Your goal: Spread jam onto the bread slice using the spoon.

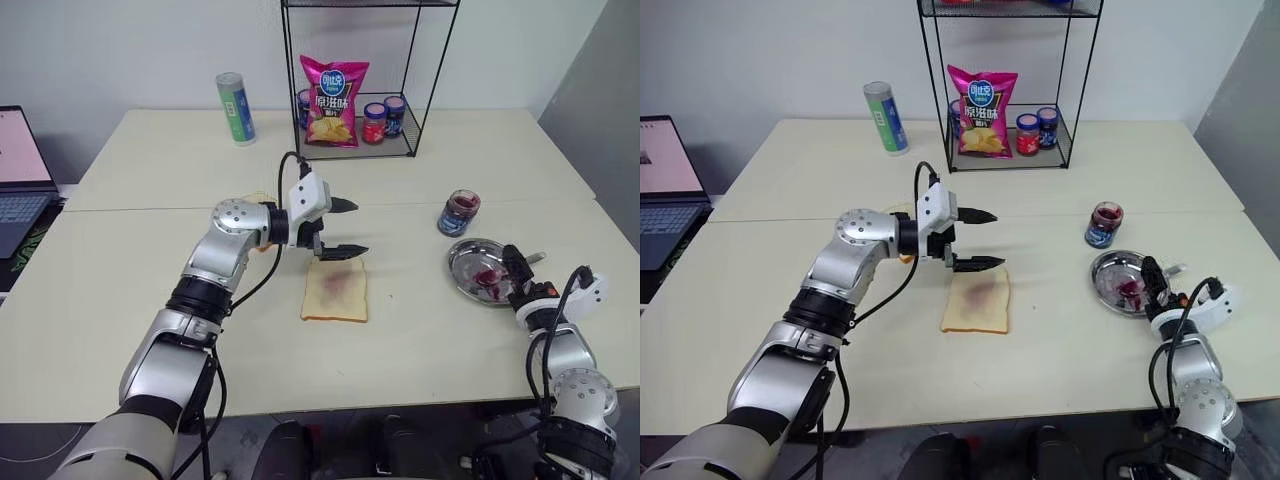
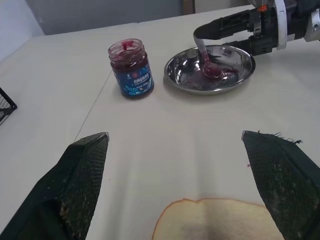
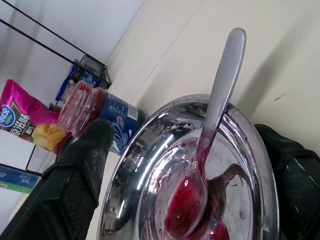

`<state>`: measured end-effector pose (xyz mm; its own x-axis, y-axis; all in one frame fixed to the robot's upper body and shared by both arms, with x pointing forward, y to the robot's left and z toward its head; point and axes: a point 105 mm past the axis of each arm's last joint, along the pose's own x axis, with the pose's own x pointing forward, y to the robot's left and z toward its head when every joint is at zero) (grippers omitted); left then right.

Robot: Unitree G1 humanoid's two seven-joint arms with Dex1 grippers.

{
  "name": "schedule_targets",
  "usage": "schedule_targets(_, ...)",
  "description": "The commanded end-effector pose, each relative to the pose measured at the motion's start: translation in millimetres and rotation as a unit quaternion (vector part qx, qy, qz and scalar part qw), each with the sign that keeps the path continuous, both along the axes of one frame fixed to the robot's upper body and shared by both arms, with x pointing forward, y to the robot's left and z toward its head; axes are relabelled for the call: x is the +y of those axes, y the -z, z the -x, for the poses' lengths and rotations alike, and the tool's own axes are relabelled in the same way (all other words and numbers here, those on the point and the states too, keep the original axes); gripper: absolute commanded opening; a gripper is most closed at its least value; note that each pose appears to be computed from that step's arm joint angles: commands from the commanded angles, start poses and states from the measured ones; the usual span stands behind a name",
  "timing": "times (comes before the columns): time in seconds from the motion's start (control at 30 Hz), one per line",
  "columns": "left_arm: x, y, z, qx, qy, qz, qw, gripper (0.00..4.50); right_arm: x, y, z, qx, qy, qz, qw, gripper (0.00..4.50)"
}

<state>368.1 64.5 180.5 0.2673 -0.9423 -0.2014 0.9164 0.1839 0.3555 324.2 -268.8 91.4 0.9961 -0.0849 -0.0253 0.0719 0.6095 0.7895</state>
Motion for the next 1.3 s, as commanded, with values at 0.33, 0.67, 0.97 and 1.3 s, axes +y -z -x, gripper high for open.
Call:
schedule_targets(0.33,-5.9,-22.2,11.4,-0.028,0.021,0.015,0.999,4.44,-10.3,-19.8,-7.6,-0.032,-0.003,-0.012,0.999,4.5)
schedule_targets(0.67,-19.1,-19.4,17.4,-0.022,0.026,0.021,0.999,4.44,-18.3,-24.1,-3.5,-0.018,-0.015,-0.022,0.999,4.5)
schedule_targets(0.97,-19.2,-14.3,28.4,-0.012,0.019,0.029,0.999,4.44,-41.2,-32.9,3.4,-0.019,-0.014,-0.056,0.998,4.5)
schedule_targets(1.3,-21.2,-15.8,32.8,-0.009,0.017,0.03,0.999,4.44,-41.9,-29.3,-20.9,-0.004,-0.061,-0.046,0.997,4.5)
